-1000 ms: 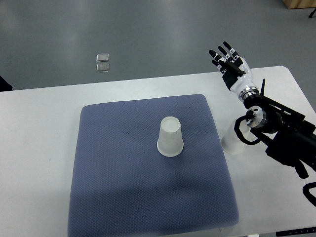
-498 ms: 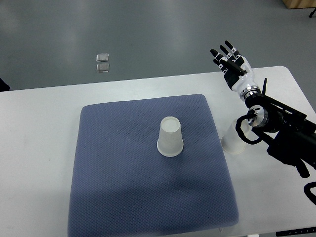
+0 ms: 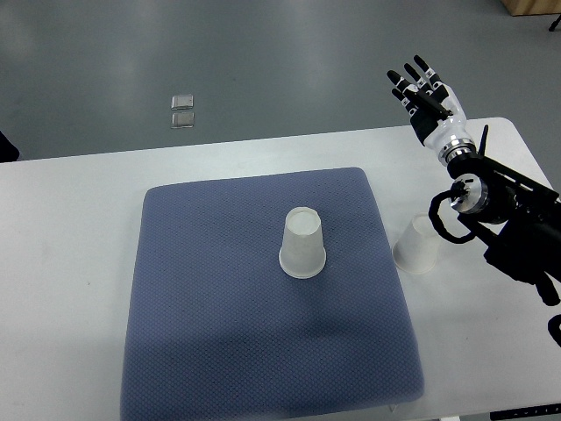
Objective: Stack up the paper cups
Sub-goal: 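Swing the right hand over and lower it beside the white cup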
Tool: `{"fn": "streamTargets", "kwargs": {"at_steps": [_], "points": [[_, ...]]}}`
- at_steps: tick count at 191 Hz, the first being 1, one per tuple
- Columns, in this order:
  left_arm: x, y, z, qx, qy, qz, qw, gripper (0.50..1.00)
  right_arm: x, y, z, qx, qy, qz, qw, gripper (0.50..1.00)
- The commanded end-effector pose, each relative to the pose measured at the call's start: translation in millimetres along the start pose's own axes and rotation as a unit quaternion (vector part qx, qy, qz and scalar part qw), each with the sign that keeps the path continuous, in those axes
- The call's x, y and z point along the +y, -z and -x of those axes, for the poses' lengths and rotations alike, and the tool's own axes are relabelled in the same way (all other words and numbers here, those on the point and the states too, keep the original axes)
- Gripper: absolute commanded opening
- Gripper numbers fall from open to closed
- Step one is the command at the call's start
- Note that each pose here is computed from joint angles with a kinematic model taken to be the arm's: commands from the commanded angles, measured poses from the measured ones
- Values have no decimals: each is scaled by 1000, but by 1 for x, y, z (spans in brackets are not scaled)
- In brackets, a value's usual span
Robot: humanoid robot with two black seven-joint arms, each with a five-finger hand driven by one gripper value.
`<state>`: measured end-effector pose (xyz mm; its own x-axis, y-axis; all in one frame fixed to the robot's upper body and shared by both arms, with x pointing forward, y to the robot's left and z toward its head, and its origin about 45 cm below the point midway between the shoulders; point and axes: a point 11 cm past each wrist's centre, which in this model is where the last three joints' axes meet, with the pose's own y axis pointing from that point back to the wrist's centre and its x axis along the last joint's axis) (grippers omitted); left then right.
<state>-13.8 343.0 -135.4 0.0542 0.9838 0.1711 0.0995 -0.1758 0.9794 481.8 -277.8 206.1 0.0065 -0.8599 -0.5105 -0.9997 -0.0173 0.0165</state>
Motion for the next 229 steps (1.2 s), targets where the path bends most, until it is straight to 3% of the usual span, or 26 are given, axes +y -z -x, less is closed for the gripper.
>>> {"fn": "streamTargets", "kwargs": {"at_steps": [1,36,56,97,165,190,229], "points": [[0,-1,0,0,0,1,1000,1000,-1,15,-11,16,-4,-9,1000,917],[0,0,0,0,0,0,1000,1000,2,67,-43,80,6,-37,996,917],[0,0,0,0,0,0,1000,1000,5,113,-38,126,75,-51,988,917],[0,0,0,0,0,0,1000,1000,23,163,-10,287,192,-44,937,915],[0,0,0,0,0,0,1000,1000,81,155,19,521,384,73,759,915],[0,0,0,0,0,0,1000,1000,96,150,24,570,419,98,700,915],[0,0,0,0,0,0,1000,1000,109,113,3,658,431,145,600,913]]}}
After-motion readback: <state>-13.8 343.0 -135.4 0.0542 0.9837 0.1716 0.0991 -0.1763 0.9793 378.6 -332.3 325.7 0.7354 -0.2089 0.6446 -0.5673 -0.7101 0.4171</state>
